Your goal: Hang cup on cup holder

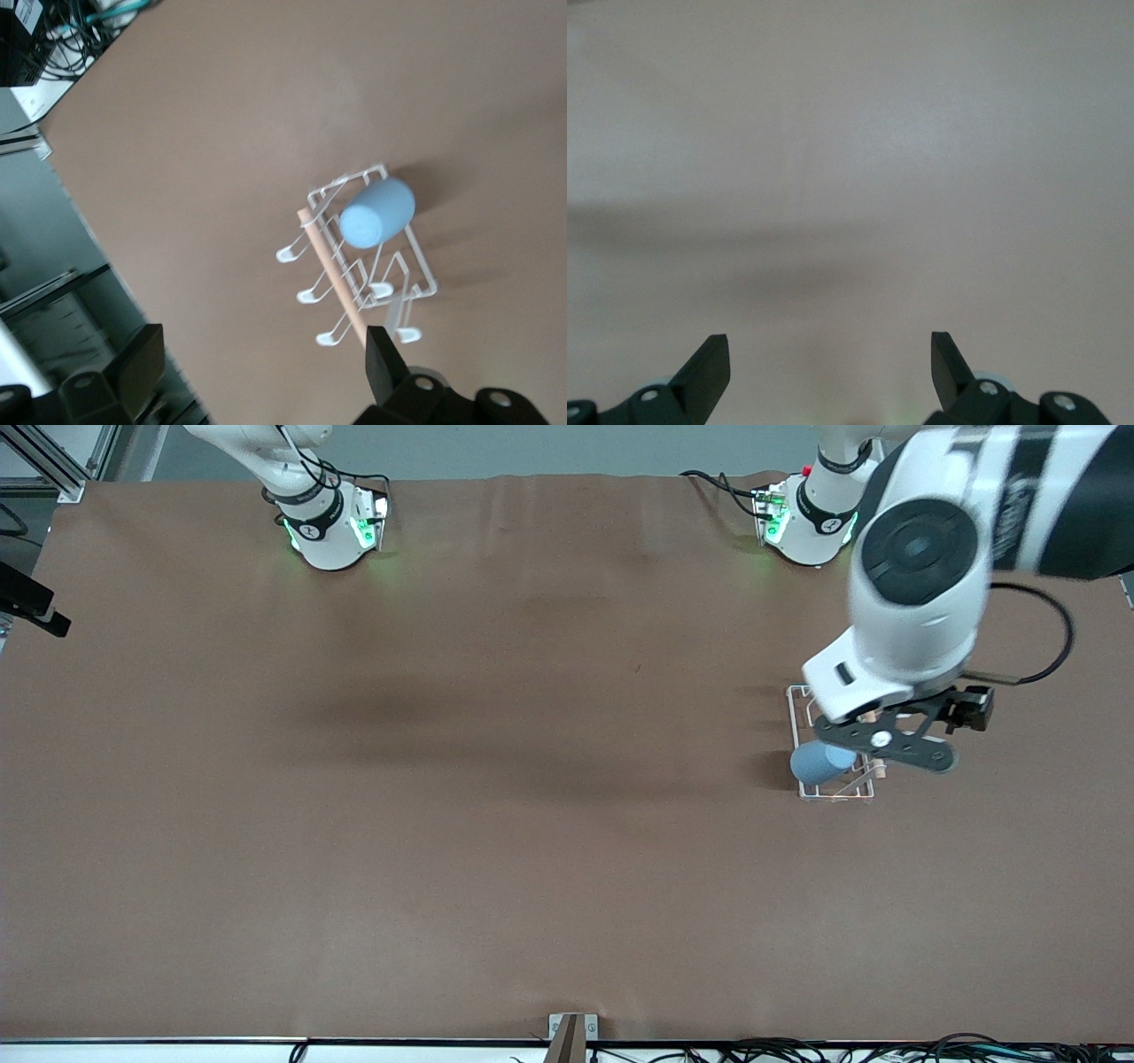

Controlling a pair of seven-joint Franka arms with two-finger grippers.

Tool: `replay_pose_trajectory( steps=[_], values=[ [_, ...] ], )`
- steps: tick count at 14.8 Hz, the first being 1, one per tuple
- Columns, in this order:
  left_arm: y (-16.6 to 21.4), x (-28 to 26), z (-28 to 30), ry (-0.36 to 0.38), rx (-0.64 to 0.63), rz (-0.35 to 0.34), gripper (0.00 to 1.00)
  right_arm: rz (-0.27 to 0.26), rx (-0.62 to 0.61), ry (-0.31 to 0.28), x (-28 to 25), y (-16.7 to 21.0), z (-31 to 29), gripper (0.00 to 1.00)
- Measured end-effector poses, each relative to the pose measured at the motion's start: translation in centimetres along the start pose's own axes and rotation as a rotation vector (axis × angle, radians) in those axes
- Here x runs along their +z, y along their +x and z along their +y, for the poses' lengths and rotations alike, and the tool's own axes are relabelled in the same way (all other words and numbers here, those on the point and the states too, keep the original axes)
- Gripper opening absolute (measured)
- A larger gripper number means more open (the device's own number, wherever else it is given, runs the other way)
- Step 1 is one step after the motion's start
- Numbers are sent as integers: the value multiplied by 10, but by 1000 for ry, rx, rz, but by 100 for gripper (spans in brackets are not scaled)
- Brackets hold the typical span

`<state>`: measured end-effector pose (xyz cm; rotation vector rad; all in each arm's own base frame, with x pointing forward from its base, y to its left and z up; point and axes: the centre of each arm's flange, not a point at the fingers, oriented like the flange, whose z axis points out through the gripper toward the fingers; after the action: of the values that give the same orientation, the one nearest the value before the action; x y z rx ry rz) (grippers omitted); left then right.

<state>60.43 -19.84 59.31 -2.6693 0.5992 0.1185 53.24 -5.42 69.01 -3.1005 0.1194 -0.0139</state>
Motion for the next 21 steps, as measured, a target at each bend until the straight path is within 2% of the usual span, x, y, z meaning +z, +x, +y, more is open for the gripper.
replay_pose_trajectory(
  steps=[3, 7, 10, 12, 15, 19, 21],
  values=[
    [-17, -13, -46, -96, -81, 86, 100, 1, 2, 0, 0, 0, 1, 100],
    [-22, -5, -64, -222, -131, 91, 100, 36, 2, -1, -3, 4, 1, 100],
    [-28, -10, -67, -311, -227, 92, 100, 37, 3, -1, -3, 4, 2, 100],
    [-33, -16, -65, -328, -289, 82, 100, 37, 4, -1, -3, 4, 2, 100],
    [-49, -20, -62, -333, -314, 64, 100, 35, 15, -1, -3, 3, 8, 100],
    [-84, -5, -88, -413, -380, 43, 100, 45, 34, -2, -4, 4, 18, 100],
    [-98, 0, -96, -419, -409, 30, 100, 48, 34, -3, -3, 6, 19, 100]
  ],
)
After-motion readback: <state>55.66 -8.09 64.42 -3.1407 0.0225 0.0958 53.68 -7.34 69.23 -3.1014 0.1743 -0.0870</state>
